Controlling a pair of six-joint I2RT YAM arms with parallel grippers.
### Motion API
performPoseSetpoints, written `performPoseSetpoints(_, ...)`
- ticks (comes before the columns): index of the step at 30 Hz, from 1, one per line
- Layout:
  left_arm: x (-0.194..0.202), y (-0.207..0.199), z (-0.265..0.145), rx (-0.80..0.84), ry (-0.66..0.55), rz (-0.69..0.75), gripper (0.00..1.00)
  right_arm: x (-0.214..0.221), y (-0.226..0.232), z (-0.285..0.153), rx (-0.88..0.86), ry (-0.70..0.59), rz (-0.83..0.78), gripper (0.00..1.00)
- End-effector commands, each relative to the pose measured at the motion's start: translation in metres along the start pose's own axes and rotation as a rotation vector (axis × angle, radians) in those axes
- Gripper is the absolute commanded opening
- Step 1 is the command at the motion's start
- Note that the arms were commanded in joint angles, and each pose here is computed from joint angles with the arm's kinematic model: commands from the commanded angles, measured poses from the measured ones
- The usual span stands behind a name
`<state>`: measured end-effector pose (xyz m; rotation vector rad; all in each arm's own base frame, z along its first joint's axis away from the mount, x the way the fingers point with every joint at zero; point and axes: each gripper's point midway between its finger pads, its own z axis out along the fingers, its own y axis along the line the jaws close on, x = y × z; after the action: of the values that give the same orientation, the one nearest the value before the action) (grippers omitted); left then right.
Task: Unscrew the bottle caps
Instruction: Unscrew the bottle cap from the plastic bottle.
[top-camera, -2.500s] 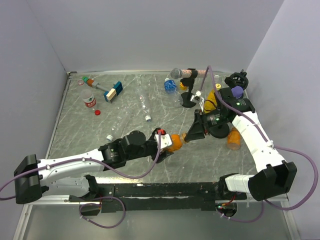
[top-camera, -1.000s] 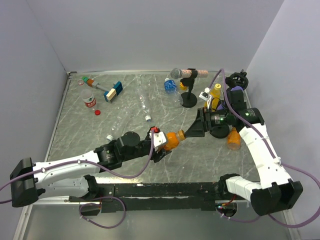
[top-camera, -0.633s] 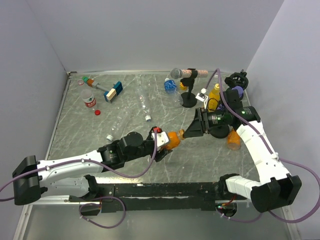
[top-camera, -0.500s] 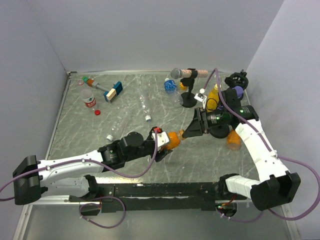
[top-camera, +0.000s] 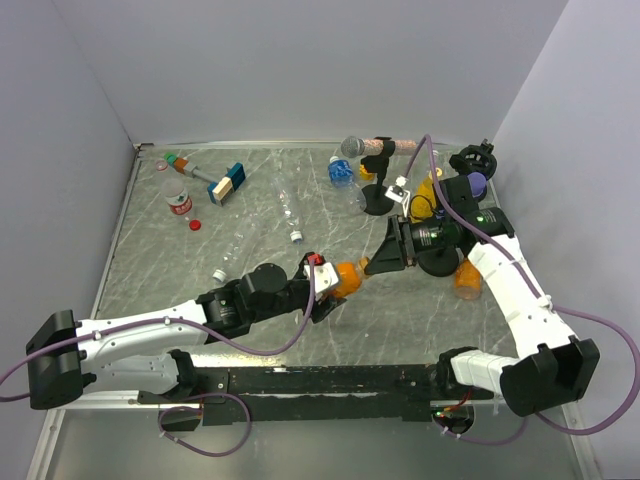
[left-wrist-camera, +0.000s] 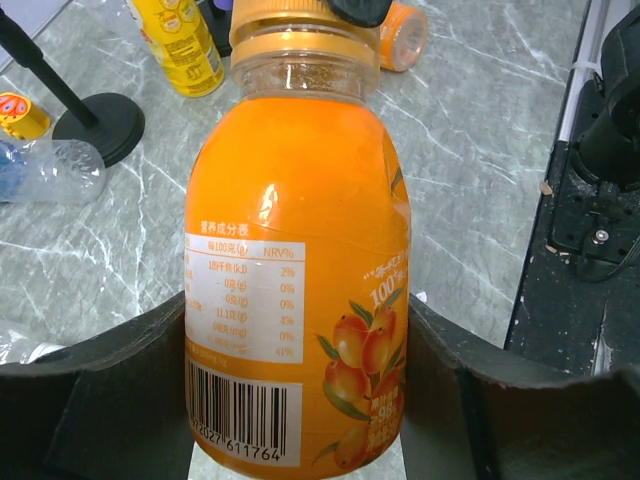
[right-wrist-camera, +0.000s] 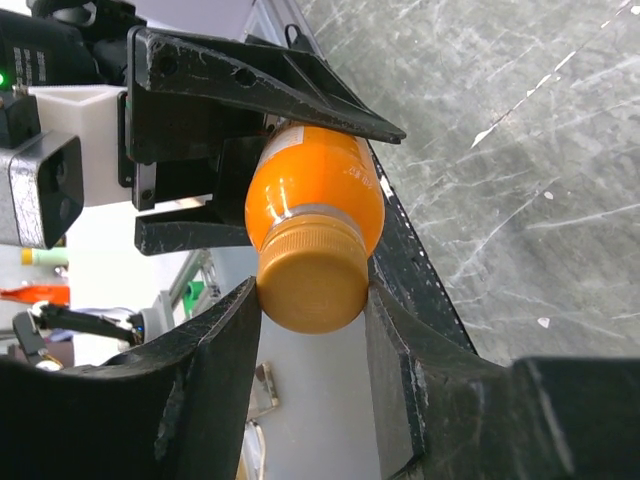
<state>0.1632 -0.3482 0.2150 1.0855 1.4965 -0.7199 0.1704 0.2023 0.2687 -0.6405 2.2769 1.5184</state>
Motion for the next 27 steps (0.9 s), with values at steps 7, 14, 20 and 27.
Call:
performPoseSetpoints(7, -0.032, -0.027, -0.01, 0.186, -0.113, -0.02, 0.11, 0.007, 0.032, -0.01, -0.107, 0.058, -0.404, 0.1)
performPoseSetpoints(14, -0.044, -0.048, -0.035, 0.42, -0.185, -0.13, 0.11, 0.023, 0.039, -0.008, -0.067, 0.053, -1.023, 0.06)
performPoseSetpoints(20, -0.049, -0.053, -0.046, 0.496, -0.194, -0.152, 0.11, 0.013, 0.049, -0.011, -0.049, -0.034, -1.256, 0.06)
performPoseSetpoints(27, -0.041, -0.048, -0.046, 0.47, -0.166, -0.16, 0.12, 0.012, 0.044, -0.009, -0.032, -0.027, -1.177, 0.06)
